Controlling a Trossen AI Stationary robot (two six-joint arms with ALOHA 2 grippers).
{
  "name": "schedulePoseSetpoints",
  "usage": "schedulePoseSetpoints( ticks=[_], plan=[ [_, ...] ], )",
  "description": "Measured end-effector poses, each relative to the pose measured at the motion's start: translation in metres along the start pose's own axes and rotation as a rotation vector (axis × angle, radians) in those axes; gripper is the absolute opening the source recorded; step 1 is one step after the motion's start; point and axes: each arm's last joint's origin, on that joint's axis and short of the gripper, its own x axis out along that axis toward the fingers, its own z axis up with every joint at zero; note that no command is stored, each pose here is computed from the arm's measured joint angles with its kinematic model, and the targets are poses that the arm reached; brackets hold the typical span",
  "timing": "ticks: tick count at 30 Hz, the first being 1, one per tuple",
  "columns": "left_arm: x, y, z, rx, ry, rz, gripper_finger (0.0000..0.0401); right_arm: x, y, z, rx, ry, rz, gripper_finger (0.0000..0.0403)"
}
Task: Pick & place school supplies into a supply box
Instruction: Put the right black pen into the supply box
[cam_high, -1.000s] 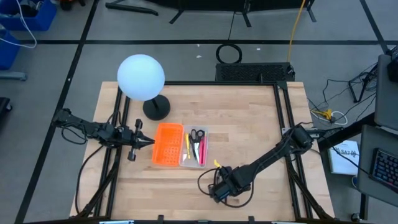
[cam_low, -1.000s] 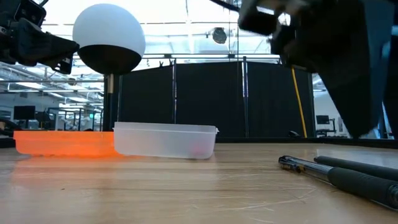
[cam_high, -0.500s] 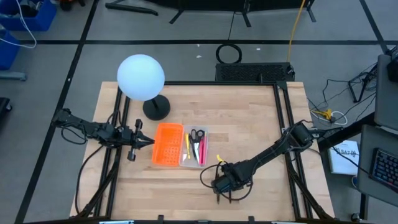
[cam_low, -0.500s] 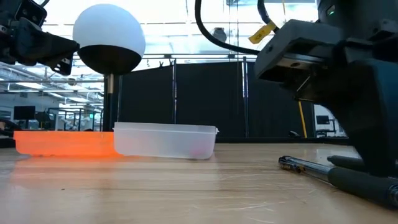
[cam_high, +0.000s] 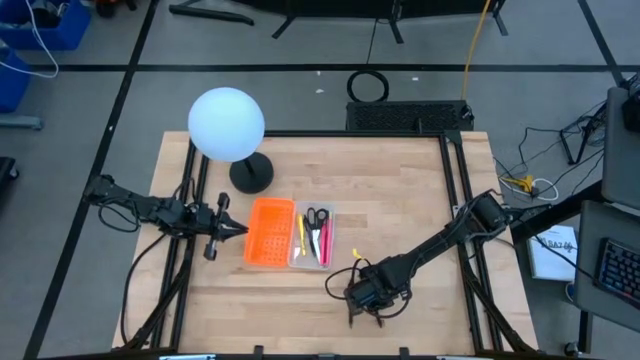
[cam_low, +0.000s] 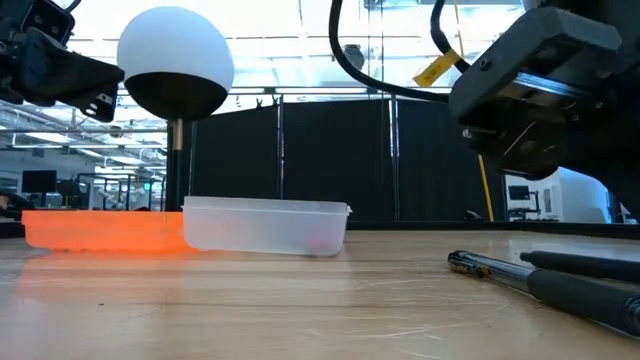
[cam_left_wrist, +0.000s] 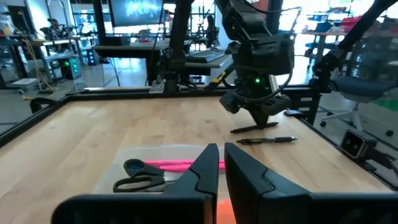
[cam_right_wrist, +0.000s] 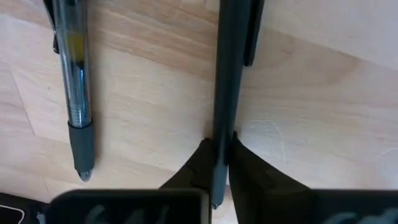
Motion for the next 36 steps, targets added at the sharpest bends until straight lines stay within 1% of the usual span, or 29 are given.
schedulePoseSetpoints(
  ticks=[3, 5, 8, 11, 17, 20, 22, 26, 29, 31, 34, 36],
  plan=[
    [0.000, 0.000, 0.000, -0.008, 0.000, -0.004, 0.0035, -0.006, 0.000, 0.002, -0.028, -0.005, 0.023, 0.0020],
    [0.000, 0.000, 0.000, -0.008, 0.001, -0.004, 0.0035, -0.016, 0.002, 0.002, -0.039, -0.028, 0.074, 0.0019],
    [0.000, 0.000, 0.000, -0.009, 0.001, -0.004, 0.0035, -0.037, 0.003, 0.001, -0.050, -0.137, 0.183, 0.0019],
    [0.000, 0.000, 0.000, -0.008, 0.001, -0.004, 0.0035, -0.060, -0.003, 0.002, -0.040, -0.292, 0.265, 0.0019],
    [0.000, 0.000, 0.000, -0.011, 0.001, -0.004, 0.0035, -0.109, -0.004, -0.001, -0.009, -0.448, 0.527, 0.0019],
    [0.000, 0.000, 0.000, -0.005, 0.001, -0.004, 0.0035, -0.130, 0.003, 0.009, -0.002, -0.546, 0.682, 0.0019],
    [0.000, 0.000, 0.000, 0.000, 0.001, -0.004, 0.0035, -0.141, 0.012, 0.019, -0.016, -0.575, 0.777, 0.0019],
    [0.000, 0.000, 0.000, 0.000, 0.001, -0.004, 0.0035, -0.155, 0.028, 0.049, -0.066, -0.655, 0.883, 0.0019],
    [0.000, 0.000, 0.000, 0.000, 0.003, -0.004, 0.0035, -0.153, 0.037, 0.080, -0.085, -0.656, 0.884, 0.0019],
    [0.000, 0.000, 0.000, 0.000, 0.003, -0.005, 0.0035, -0.144, 0.042, 0.099, -0.086, -0.614, 0.866, 0.0019],
    [0.000, 0.000, 0.000, -0.001, 0.003, -0.005, 0.0035, -0.126, 0.048, 0.122, -0.073, -0.529, 0.810, 0.0019],
    [0.000, 0.000, 0.000, -0.001, 0.003, -0.006, 0.0035, -0.118, 0.053, 0.135, -0.067, -0.479, 0.792, 0.0019]
  ],
)
